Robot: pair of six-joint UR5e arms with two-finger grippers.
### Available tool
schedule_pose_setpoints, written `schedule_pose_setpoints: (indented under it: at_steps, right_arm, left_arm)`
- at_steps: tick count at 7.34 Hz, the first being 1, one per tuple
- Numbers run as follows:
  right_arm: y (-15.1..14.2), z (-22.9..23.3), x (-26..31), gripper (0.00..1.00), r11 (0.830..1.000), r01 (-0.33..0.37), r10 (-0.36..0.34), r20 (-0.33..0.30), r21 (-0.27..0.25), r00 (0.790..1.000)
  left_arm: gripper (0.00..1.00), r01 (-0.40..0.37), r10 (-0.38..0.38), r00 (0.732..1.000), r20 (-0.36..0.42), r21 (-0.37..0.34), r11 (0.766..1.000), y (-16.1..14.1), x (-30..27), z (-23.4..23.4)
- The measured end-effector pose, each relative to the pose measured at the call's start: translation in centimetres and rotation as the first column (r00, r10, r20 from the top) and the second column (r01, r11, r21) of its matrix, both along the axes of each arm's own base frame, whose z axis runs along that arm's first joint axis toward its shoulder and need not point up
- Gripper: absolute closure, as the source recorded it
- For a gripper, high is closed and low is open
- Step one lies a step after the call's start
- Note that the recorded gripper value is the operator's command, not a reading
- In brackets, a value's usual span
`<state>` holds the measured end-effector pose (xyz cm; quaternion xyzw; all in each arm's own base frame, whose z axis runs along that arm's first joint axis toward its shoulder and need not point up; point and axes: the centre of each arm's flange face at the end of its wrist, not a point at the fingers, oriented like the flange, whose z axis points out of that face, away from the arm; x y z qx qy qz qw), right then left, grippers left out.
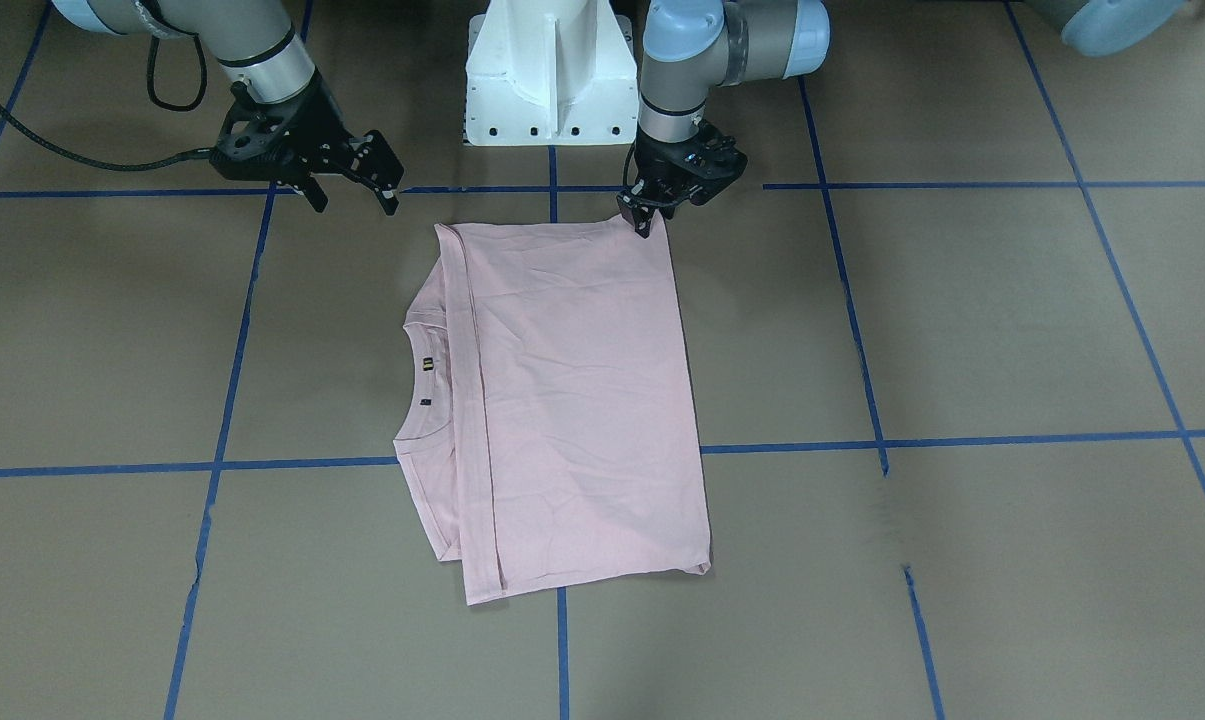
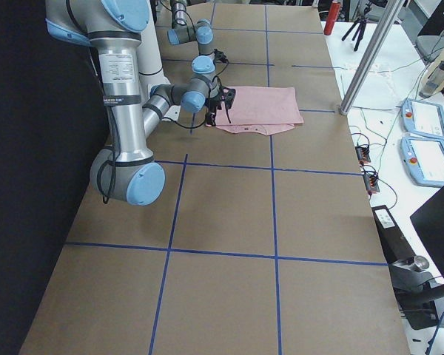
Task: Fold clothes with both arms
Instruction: 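Move the right gripper to the shirt's near edge beside the left gripper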
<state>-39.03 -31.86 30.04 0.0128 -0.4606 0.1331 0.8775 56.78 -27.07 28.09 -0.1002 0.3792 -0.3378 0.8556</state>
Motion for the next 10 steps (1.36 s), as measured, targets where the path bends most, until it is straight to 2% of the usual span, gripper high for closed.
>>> schedule_pose_setpoints:
  at_steps: [1,3,6,8,10]
  right_arm:
    - [0.0,0.0,0.0,0.0,1.0,0.0,0.0,0.001,0.0,1.0]
    - [0.0,0.0,0.1,0.0,1.0,-0.001,0.001,0.0,-0.001,1.0]
    - [0.1,0.1,-0.3,0.0,1.0,0.005,-0.005,-0.002,-0.003,1.0]
    - [-0.6,-0.8,-2.3,0.0,1.0,-0.002,0.003,0.007,-0.013,1.0]
    - [-2.2,-1.3,-6.5,0.0,0.996,-0.043,0.043,0.002,-0.079,0.999]
  left_arm:
    - [0.75,-0.005,0.005,1.0,0.0,0.0,1.0,0.3,0.1,0.0]
    - [1.0,-0.009,0.009,1.0,0.0,0.0,1.0,0.5,0.2,0.0]
    - [1.0,-0.024,0.024,1.0,-0.008,0.011,1.0,0.7,-0.2,-0.4]
    - [1.0,-0.059,0.06,0.998,-0.018,0.059,0.997,0.7,-0.6,-1.0]
    - [1.0,-0.08,0.084,0.996,-0.031,0.109,0.991,-0.1,-1.4,-2.0]
